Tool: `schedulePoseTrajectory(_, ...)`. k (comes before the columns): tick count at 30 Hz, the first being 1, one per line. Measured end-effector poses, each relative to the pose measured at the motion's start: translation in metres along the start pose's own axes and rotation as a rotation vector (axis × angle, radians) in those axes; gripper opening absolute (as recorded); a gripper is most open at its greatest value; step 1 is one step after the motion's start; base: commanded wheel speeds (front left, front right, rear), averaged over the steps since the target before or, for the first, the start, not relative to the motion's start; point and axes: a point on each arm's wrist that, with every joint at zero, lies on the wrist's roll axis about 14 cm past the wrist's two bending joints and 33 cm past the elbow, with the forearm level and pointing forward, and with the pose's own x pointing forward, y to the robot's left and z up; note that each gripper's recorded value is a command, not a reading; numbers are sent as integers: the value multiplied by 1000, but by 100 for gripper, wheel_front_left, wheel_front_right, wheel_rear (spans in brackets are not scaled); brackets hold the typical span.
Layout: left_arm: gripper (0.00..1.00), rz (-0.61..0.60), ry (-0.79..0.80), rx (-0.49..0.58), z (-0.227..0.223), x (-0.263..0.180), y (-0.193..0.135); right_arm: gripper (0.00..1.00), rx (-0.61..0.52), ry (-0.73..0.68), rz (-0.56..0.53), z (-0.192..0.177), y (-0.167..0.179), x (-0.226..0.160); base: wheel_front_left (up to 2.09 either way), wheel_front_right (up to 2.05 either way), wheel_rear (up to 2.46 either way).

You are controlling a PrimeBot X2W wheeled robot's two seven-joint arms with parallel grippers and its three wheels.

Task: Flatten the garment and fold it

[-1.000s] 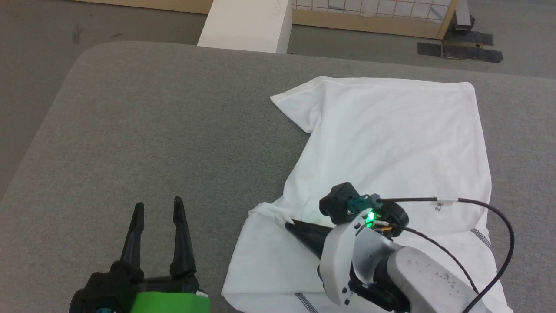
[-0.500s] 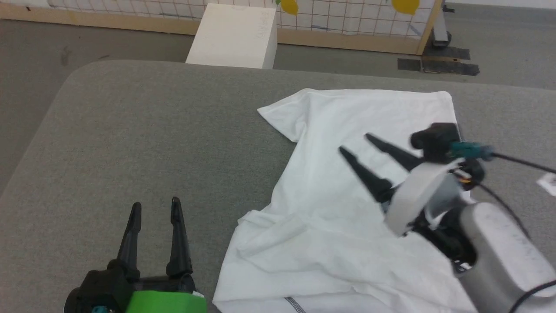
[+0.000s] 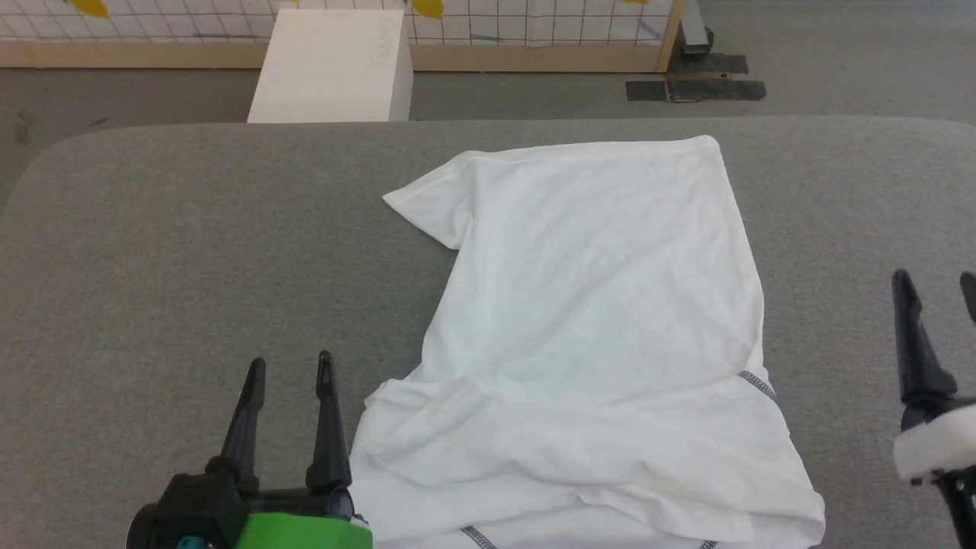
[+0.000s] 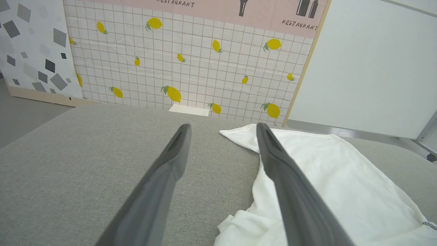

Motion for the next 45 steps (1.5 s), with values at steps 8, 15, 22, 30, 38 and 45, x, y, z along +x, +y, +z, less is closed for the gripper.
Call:
schedulePoseTrajectory(8, 100, -12, 55, -16, -19, 5, -6, 100, 77, 89, -98, -43, -8, -36, 0, 0, 0)
schedulePoseTrajectory(15, 100, -120, 33, 52, -2, 54, -19, 100, 50, 27, -71, -27, 0, -17, 0, 0, 0)
schedulePoseTrajectory(22, 100, -253, 114, 170, 12, 146, -37, 100, 32, 25, -33, -28, 6, 11, 0, 0, 0)
schedulePoseTrajectory(30, 100, -237, 374, 265, -23, 228, -21, 100, 37, 100, -24, -63, 2, 35, 0, 0, 0)
schedulePoseTrajectory(38, 100, -208, 710, 289, -120, 236, 2, 100, 29, 174, -29, -99, -7, 51, 0, 0, 0)
schedulePoseTrajectory(45, 100, -189, 862, 246, -175, 230, 5, 100, 16, 240, -62, -126, -21, 50, 0, 0, 0)
